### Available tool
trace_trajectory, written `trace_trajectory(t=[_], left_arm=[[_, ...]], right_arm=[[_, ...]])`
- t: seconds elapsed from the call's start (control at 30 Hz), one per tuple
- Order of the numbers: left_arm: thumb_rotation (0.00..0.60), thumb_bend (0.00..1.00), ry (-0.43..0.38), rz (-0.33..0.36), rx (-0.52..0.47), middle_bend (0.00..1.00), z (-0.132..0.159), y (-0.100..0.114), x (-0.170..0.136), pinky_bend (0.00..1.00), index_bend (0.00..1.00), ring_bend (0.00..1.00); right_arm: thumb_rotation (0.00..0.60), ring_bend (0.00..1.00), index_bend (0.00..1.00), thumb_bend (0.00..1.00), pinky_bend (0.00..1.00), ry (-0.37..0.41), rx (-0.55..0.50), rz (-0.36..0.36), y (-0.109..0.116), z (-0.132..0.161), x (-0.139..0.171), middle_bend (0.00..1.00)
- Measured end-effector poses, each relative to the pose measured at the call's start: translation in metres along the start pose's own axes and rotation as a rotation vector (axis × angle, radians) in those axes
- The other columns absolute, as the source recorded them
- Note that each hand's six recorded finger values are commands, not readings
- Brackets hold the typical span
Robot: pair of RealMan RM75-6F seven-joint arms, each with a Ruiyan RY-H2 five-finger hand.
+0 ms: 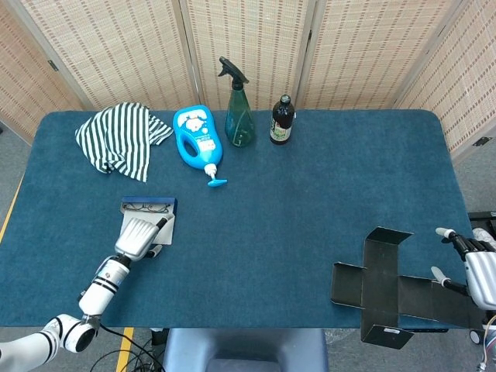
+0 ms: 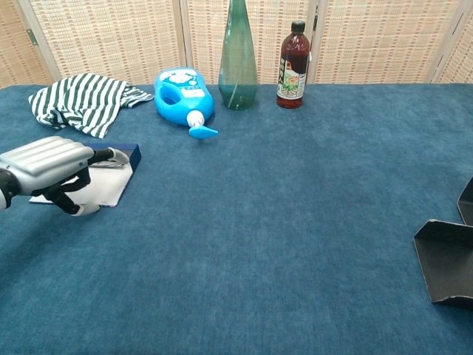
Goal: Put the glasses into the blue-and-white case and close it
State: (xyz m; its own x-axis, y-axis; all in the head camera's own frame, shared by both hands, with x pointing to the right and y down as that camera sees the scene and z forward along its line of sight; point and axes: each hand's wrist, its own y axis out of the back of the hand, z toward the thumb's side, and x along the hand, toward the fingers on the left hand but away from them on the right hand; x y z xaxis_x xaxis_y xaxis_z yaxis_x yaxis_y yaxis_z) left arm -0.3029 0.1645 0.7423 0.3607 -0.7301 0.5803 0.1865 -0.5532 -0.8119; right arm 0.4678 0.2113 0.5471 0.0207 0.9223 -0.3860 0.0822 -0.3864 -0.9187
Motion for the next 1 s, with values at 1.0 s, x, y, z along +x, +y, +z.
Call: trace_trajectory(t=[1.0], left_arm=[[0.6,0.32,0.032,0.011,0.002,0.96,-0.004,0.001,0.013,1.0,0.19,0.96]], right_arm=[[0.6,0.43,0.23,0.22,0.38,-0.009,-0.005,0.0,-0.001,-0.004,0.003,0.38]])
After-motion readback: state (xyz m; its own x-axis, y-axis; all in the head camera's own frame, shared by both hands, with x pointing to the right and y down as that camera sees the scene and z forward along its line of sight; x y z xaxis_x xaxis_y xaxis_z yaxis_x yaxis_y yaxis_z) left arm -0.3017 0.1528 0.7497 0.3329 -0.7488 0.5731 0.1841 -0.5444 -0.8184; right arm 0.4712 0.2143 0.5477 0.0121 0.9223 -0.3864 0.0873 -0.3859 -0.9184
